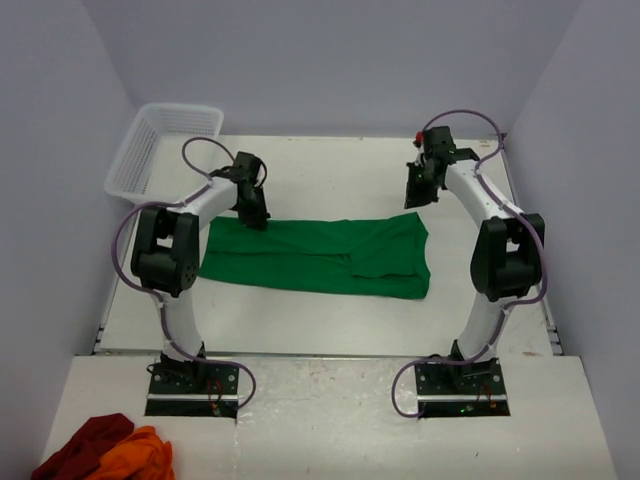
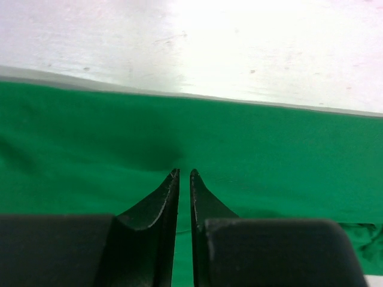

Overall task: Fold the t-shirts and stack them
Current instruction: Fold the other side of the tshirt into a rectangle

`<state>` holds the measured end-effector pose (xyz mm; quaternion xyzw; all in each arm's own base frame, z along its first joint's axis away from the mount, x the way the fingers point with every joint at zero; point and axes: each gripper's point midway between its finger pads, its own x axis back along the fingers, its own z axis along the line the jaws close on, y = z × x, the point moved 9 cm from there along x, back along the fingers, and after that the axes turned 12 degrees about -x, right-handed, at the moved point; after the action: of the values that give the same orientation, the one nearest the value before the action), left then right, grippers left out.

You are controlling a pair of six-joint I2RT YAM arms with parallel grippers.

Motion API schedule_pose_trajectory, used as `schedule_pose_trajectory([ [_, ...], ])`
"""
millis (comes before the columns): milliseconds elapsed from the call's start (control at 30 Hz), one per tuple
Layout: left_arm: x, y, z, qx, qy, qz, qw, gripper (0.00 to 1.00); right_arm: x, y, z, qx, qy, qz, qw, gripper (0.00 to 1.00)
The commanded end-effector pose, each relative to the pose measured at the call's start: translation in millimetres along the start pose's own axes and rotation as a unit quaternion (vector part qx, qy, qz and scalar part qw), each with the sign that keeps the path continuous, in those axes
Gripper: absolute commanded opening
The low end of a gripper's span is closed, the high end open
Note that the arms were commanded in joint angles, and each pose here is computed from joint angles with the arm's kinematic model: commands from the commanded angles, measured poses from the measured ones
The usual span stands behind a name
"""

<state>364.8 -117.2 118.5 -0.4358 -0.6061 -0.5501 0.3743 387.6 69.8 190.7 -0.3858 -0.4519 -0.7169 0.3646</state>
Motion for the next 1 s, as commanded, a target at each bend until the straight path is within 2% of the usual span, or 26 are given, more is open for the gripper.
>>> schedule_pose_trajectory([
  [0,20,23,-23,-0.019,-0.065,-0.054,0.996,0.13,3,-16,23,0.018,0.017,0.010,1.000,0.00],
  [100,39,27,-47,-0.050,-0.104,-0.090,0.989,0.14,11,-31,34,0.014,0.031,-0.008,0.999,0.00],
  [233,60,27,-91,-0.110,-0.207,-0.150,0.961,0.17,40,-39,41,-0.001,0.057,-0.055,0.997,0.00],
  [400,48,18,-140,-0.154,-0.255,-0.138,0.945,0.20,76,-40,33,-0.023,0.023,-0.133,0.991,0.00],
  [533,33,7,-174,-0.175,-0.284,-0.145,0.931,0.21,97,-41,29,-0.021,0.012,-0.155,0.988,0.00],
  [833,4,-8,-220,-0.203,-0.264,-0.120,0.935,0.22,115,-51,26,-0.015,0.039,-0.167,0.985,0.00],
  [967,-23,-17,-226,-0.205,-0.222,-0.090,0.949,0.23,124,-53,27,-0.019,0.052,-0.174,0.983,0.00],
])
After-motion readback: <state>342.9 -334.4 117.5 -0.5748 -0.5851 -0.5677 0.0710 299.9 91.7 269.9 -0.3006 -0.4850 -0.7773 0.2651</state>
